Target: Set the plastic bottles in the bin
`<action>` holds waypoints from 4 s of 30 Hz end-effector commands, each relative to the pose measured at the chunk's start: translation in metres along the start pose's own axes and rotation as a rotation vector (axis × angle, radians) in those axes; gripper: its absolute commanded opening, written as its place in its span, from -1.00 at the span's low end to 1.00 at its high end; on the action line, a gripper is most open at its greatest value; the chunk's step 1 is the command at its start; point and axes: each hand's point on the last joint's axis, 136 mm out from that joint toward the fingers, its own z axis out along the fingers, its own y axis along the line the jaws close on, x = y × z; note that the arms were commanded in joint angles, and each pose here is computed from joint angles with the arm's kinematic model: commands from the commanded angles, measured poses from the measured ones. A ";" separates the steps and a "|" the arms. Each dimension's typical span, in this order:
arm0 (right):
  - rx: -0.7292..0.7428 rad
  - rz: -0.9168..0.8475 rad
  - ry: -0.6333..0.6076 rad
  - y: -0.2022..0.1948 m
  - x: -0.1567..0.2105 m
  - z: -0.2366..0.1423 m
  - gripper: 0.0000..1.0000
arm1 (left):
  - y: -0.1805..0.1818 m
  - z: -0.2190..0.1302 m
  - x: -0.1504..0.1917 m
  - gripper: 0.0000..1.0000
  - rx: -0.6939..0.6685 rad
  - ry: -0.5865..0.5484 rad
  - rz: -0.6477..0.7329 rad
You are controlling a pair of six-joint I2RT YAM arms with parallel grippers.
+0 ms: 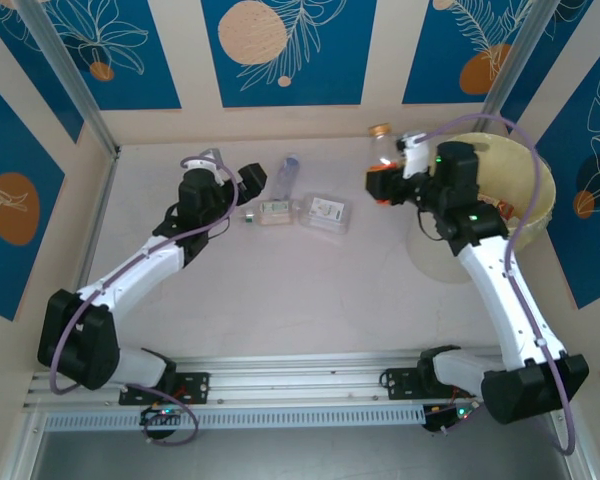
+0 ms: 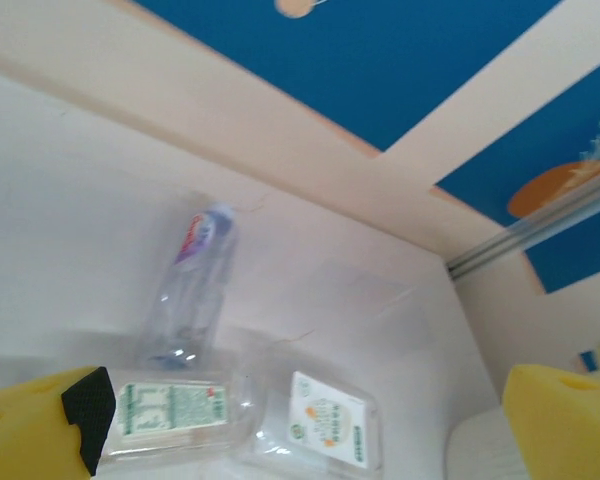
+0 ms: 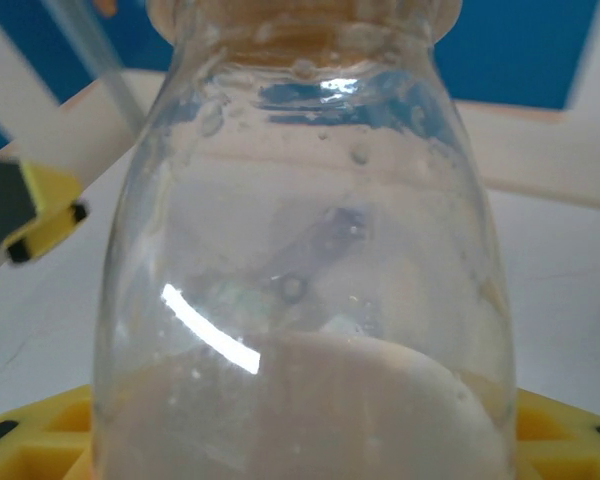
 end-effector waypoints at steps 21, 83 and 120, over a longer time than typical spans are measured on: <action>0.930 0.315 0.199 -0.242 0.042 -0.117 0.23 | 0.039 0.030 0.034 1.00 -0.007 0.132 -0.071; -0.244 -0.563 0.817 -0.038 0.201 0.225 0.99 | 0.112 0.012 0.066 1.00 -0.341 0.303 -0.220; -0.178 -0.480 0.813 -0.017 0.211 0.179 0.26 | 0.119 0.022 0.083 1.00 -0.337 0.367 -0.257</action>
